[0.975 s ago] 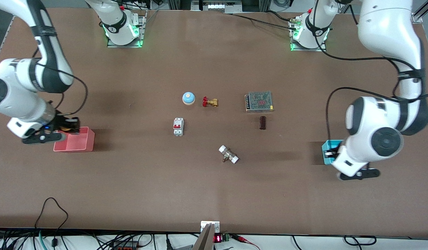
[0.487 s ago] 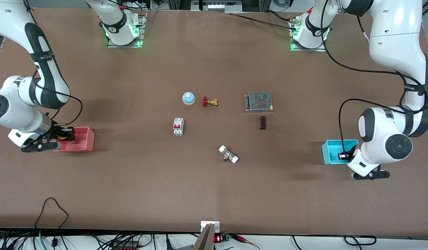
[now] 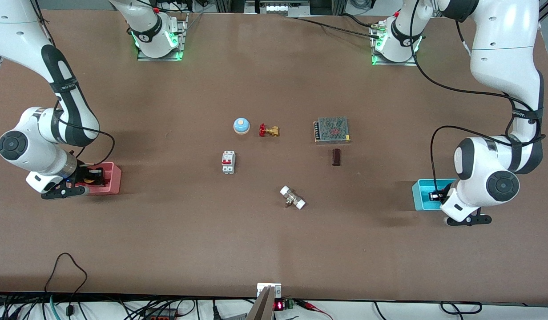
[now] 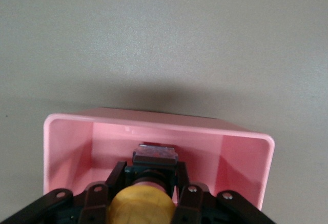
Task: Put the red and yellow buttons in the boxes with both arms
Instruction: 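Lower the yellow button into the pink box while the left gripper lowers red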
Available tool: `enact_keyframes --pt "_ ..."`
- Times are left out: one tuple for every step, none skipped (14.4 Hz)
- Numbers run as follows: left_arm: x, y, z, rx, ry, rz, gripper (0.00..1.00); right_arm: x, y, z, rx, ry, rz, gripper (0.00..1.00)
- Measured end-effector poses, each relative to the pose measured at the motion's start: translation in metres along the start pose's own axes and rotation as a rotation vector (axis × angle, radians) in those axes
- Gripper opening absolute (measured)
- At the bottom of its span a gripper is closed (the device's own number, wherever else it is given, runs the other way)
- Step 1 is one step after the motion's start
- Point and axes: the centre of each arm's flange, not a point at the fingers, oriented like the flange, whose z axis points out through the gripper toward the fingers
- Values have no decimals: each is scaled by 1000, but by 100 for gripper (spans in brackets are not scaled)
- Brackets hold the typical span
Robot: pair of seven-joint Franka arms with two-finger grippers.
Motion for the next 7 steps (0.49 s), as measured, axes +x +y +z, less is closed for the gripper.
enact_keyframes --pt "-1 -1 4 -5 6 -3 36 0 0 0 0 0 0 44" --pt "-2 -3 8 -7 12 -2 36 0 0 0 0 0 0 44" --pt "-3 -4 11 -8 13 -1 36 0 0 1 0 0 0 49" --pt "-4 -4 13 -9 13 0 36 0 0 1 0 0 0 59" --pt "-4 -4 13 -10 14 3 36 0 0 1 0 0 0 67" --pt "-4 -3 13 -11 15 6 36 1 0 0 0 1 1 76" --pt "-4 -2 13 -14 16 6 36 1 0 0 0 2 1 88"
